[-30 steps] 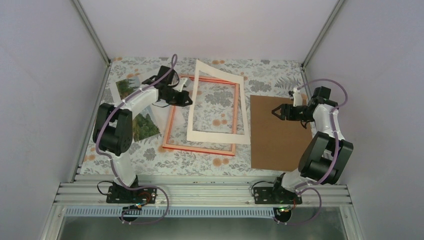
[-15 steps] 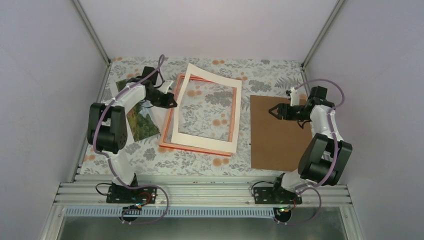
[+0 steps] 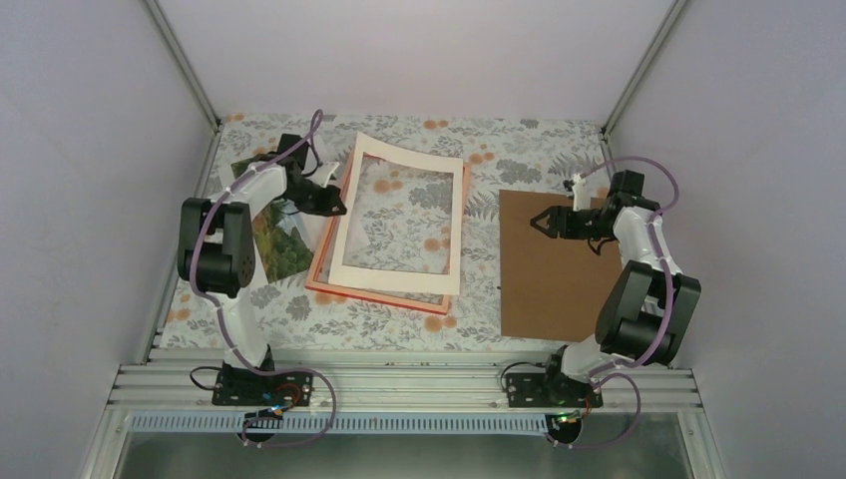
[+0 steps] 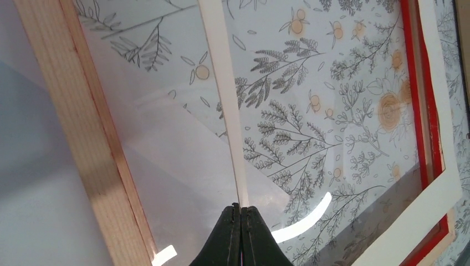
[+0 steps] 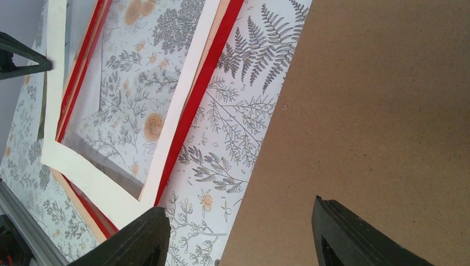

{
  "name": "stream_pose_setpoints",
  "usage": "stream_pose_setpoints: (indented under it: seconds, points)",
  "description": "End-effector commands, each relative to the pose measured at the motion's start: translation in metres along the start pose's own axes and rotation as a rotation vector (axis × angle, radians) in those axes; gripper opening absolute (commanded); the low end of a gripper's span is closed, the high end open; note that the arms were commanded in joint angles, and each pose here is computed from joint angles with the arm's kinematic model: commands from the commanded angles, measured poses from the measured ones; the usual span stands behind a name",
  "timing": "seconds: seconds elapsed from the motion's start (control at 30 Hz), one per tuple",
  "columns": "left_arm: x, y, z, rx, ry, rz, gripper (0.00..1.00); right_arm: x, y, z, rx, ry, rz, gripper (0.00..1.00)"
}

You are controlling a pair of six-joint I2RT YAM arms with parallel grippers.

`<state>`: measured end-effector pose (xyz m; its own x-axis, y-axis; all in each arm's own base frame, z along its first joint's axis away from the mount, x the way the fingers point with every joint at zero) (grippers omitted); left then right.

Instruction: Put the photo into the frame

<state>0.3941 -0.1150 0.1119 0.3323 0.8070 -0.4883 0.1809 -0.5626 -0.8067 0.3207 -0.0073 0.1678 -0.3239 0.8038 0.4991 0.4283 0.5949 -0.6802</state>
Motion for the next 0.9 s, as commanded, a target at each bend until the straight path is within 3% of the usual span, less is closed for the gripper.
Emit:
stream_pose_setpoints:
  seconds: [0.0, 0.27, 0.5, 0.87]
  points:
    - [0.005, -0.003, -0.014, 0.005, 0.063, -0.010, 0.02, 0.004, 0.000, -0.008, -0.010, -0.029, -0.005, 0.64]
    - [0.027, -0.009, -0.010, 0.087, 0.142, -0.101, 0.02, 0.006, 0.001, -0.007, -0.002, -0.038, -0.005, 0.64]
    - [0.034, -0.010, -0.016, 0.079, 0.156, -0.112, 0.02, 0.008, 0.004, -0.005, 0.003, -0.038, -0.014, 0.64]
    - [0.026, 0.001, -0.023, 0.042, 0.028, -0.020, 0.02, 0.010, 0.008, -0.004, 0.009, -0.040, -0.017, 0.64]
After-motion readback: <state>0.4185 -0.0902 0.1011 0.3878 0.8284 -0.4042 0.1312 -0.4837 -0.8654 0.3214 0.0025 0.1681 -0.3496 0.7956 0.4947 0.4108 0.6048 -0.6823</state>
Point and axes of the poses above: each gripper's point midway between its finger pads, its own y axis out along the fingers, its own x axis along the line the jaws close on, z = x × y, the point moved 4 cm from there along -y, back along the fingers, and after that the axes turned 2 degrees about -y, right-handed, at the moved point
